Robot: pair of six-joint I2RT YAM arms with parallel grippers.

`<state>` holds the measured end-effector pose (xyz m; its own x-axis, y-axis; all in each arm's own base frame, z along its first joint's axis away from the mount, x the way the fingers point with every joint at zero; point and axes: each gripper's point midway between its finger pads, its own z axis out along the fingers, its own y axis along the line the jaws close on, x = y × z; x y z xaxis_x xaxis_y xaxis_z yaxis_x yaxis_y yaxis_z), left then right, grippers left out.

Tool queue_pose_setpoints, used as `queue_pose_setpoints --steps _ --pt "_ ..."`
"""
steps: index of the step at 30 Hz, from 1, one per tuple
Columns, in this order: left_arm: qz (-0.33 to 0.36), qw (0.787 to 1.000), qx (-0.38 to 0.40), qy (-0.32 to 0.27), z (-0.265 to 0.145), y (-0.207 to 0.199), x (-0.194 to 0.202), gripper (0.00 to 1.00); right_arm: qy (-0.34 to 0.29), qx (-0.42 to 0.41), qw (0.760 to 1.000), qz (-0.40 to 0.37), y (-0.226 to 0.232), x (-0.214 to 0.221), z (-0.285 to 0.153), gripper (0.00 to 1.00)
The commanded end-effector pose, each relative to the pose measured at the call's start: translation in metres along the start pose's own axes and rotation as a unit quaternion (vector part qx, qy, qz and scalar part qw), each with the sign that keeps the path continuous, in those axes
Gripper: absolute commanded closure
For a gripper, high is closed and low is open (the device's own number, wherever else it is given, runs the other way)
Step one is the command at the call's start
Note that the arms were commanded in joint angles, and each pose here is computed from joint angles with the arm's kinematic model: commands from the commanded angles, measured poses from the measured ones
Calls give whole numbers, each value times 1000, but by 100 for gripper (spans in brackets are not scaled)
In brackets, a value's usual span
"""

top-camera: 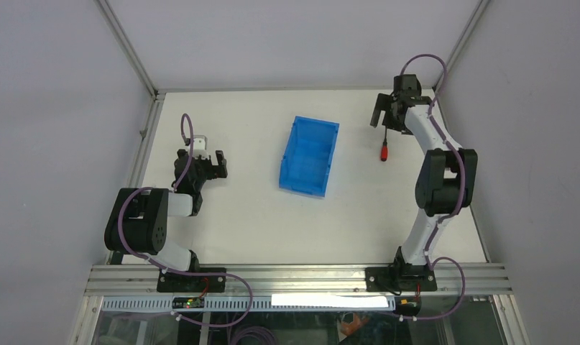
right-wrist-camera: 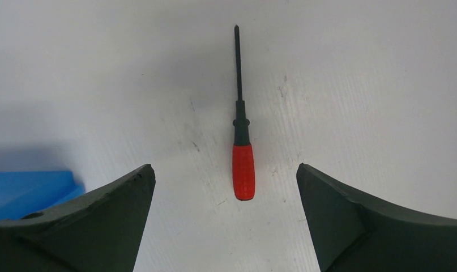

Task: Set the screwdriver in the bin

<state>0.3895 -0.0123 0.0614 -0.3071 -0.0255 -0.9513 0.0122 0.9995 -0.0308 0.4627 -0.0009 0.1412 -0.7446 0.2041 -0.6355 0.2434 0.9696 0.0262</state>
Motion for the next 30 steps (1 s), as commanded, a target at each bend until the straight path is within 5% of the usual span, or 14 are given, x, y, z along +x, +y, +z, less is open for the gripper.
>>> queue_pose_setpoints --steps 1,14,18,21,23,30 --pt "-9 1000 7 -29 -1 -4 -18 1 68 15 998 -7 -11 19 21 1" --pt "-9 1000 8 -29 -1 -4 -18 1 161 23 987 8 -14 90 76 17" --pt "-9 1000 7 -29 -1 -4 -18 1 174 13 984 17 -9 98 80 40" --pt "-9 1000 7 -28 -1 -4 -17 1 175 13 984 18 -9 96 76 80" --pt "-9 1000 8 -28 -1 -4 -17 1 167 13 986 17 -9 88 70 96" --pt "-9 1000 7 -28 -1 -4 -17 1 115 44 992 22 -23 43 11 100"
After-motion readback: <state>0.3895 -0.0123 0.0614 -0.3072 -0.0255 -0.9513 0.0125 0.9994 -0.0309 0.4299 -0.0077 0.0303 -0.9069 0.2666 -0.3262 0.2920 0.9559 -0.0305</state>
